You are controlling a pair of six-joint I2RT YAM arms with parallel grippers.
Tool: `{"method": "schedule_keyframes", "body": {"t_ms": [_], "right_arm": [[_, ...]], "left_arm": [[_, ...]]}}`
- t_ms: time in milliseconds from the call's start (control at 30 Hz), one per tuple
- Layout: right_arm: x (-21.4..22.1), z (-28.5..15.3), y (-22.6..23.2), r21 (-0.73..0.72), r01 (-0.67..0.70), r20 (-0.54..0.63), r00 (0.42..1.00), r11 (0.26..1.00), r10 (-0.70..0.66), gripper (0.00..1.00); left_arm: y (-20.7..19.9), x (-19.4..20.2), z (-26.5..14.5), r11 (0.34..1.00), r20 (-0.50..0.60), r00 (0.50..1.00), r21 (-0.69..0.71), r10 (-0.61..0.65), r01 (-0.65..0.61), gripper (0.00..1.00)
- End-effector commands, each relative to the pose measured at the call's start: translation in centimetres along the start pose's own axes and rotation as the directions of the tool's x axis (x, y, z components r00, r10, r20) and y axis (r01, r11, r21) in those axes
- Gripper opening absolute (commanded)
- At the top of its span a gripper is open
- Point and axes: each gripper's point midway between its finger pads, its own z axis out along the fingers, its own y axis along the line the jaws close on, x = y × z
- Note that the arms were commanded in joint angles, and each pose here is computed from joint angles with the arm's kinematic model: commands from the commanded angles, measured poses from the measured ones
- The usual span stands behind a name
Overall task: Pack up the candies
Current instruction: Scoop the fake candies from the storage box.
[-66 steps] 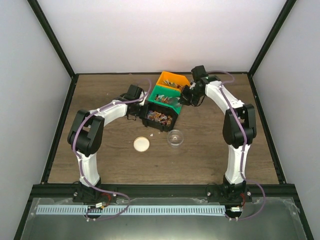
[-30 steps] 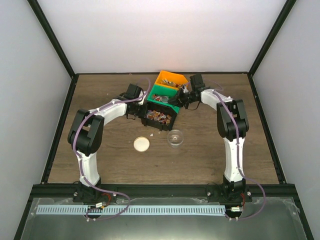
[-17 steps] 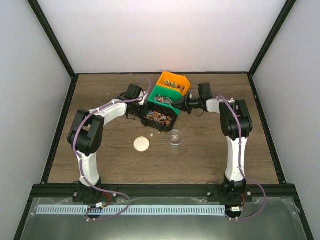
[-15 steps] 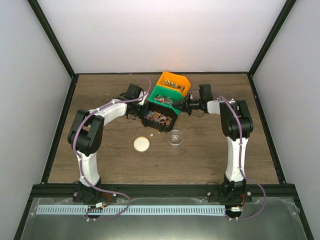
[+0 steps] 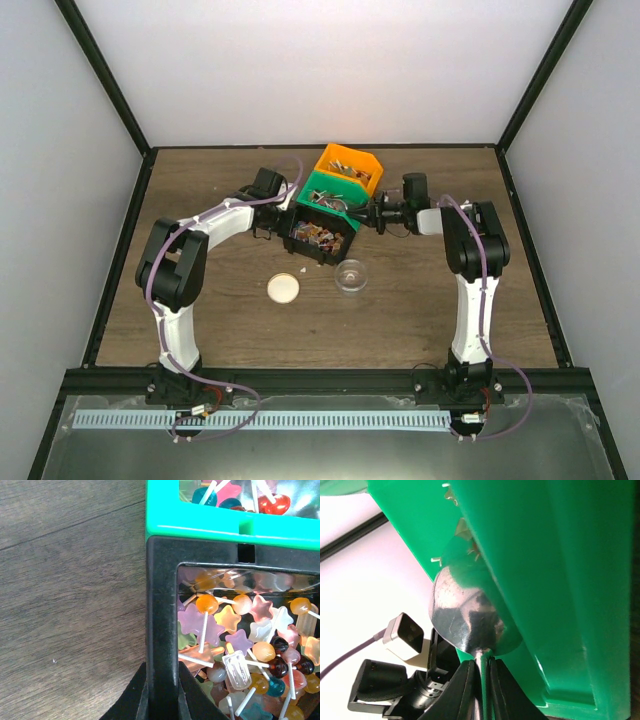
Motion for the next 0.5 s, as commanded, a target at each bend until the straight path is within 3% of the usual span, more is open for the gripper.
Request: {"method": "schedule_keyframes", "body": {"t_ms": [0, 467], "right_arm": [[4.7, 0.1, -0.2, -0.015, -0.119, -0.200, 0.973, 0.993, 0.114, 0.01], [4.9, -0.3, 1.4, -0.105, -0.139, -0.193, 0.974, 0.985, 0.116, 0.01]], "left_arm": [[-0.3, 0.0, 0.8, 0.999, -0.006, 0.999, 0.017, -0.042, 0.043, 0.06], [-0.2, 0.1, 0.7, 0.999, -0.010, 0.999, 0.010, -0.042, 0.042, 0.06]]}}
